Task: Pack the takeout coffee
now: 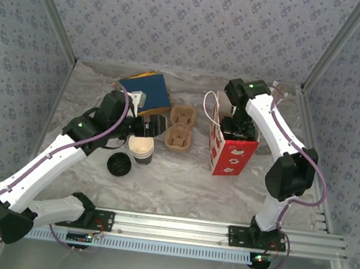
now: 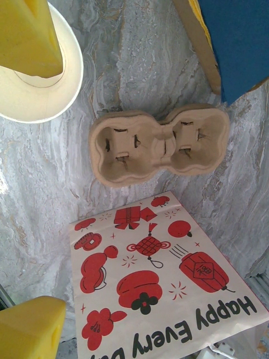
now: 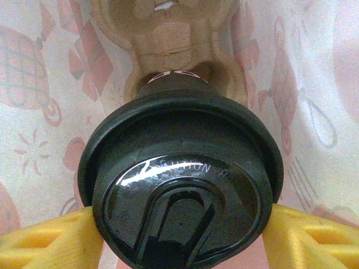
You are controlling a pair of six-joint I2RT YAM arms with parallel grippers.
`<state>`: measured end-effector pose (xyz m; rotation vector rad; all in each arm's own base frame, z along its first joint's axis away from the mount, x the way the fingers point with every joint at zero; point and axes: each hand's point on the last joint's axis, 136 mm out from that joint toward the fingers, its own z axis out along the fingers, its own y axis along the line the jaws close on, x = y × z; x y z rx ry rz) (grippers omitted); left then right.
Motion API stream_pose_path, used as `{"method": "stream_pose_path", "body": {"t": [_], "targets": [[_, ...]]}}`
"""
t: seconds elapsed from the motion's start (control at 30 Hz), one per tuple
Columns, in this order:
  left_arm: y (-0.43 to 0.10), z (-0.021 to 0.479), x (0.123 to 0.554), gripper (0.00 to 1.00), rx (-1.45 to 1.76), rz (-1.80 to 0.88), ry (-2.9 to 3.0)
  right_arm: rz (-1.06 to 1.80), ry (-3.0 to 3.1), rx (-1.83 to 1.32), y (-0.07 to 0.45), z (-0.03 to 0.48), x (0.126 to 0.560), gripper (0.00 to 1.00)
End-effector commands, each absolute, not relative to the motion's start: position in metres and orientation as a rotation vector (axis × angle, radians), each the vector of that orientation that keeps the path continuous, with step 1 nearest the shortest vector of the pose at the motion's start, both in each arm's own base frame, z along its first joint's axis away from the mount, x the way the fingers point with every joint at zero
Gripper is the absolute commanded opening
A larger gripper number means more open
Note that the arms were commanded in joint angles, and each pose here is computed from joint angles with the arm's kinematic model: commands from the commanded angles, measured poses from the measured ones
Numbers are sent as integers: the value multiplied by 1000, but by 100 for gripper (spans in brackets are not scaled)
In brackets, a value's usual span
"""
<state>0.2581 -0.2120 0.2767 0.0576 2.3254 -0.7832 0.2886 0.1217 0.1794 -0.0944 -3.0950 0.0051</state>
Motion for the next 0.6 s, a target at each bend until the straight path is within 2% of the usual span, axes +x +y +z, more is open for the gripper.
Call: {"method": "stream_pose_path", "body": {"t": [0.0,0.57], "targets": [[-212,291,260,100,55,-802,2294,33,-3078,-80,116,180,284,72],[-213,290,261,100,54,-801,2294,41,-3073,-77,115,180,282,72]]}}
